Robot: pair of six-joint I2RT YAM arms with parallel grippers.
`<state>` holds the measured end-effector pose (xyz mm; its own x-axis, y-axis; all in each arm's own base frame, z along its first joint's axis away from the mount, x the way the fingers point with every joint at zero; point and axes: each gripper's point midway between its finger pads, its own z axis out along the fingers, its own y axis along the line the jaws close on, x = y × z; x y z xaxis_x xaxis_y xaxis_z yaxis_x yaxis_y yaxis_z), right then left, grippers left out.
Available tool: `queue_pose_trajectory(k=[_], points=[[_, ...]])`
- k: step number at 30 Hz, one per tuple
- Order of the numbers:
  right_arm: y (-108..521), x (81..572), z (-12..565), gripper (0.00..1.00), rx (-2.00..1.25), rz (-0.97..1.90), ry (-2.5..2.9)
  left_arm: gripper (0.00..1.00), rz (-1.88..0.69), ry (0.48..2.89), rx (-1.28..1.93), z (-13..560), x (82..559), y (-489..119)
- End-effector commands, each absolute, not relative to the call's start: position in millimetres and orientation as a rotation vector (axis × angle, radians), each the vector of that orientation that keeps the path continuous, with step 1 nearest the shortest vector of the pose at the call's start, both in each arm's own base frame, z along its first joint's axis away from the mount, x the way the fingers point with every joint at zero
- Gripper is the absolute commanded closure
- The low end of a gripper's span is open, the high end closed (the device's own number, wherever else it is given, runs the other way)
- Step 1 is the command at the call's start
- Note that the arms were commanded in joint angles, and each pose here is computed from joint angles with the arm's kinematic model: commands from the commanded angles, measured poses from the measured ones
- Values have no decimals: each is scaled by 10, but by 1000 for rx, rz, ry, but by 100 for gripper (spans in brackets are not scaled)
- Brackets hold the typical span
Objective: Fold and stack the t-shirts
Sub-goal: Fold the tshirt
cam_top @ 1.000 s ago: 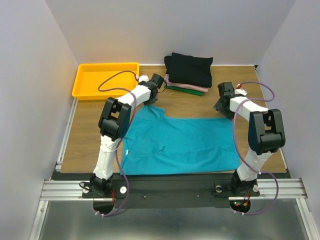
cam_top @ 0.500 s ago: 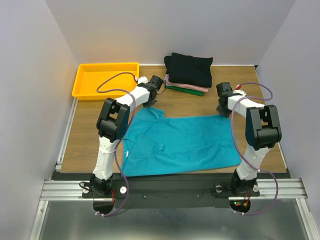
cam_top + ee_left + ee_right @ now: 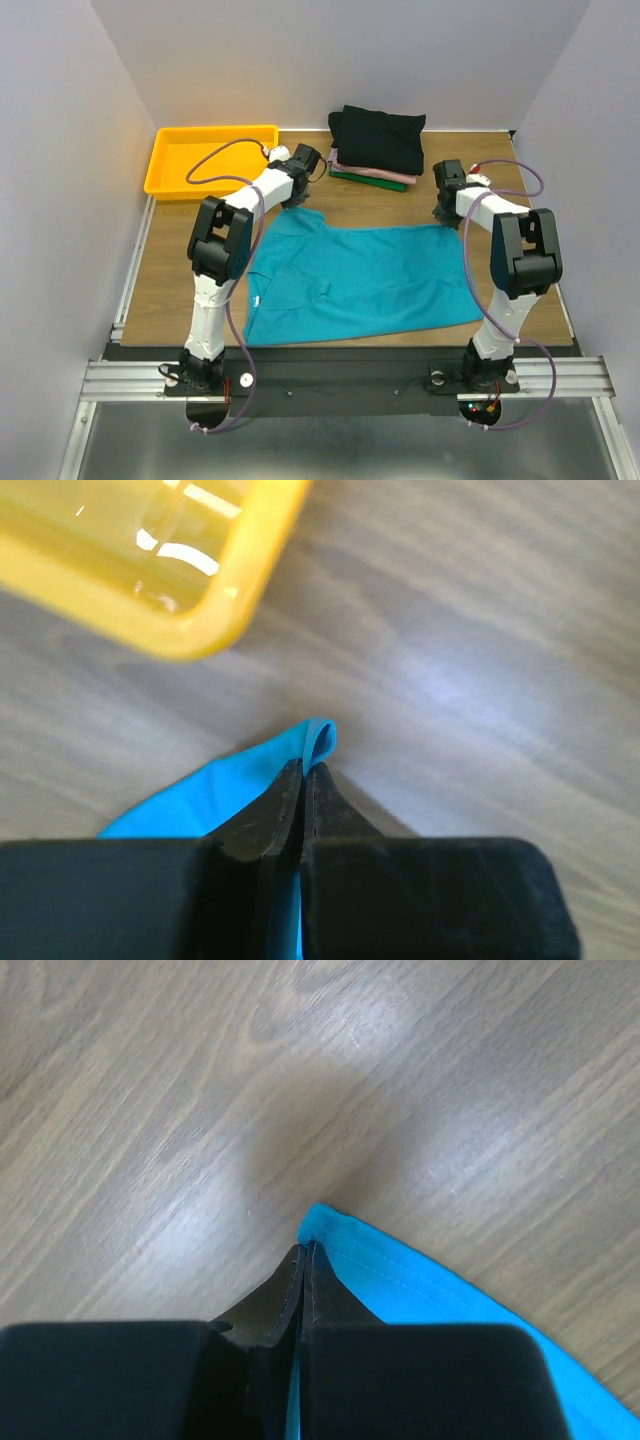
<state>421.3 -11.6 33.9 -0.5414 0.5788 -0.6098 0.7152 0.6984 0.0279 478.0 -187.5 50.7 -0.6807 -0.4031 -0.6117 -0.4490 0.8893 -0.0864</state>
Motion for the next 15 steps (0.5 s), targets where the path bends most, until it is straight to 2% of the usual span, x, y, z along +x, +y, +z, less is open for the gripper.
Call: queue_pose_trajectory(k=[1, 15], points=[[-132, 4173, 673, 100, 962, -242, 2249, 100, 19, 2355, -613, 899, 4614, -1829], [-72, 3536, 828, 100, 896, -139, 2260, 100, -66, 2353, -668, 877, 3712, -1843]])
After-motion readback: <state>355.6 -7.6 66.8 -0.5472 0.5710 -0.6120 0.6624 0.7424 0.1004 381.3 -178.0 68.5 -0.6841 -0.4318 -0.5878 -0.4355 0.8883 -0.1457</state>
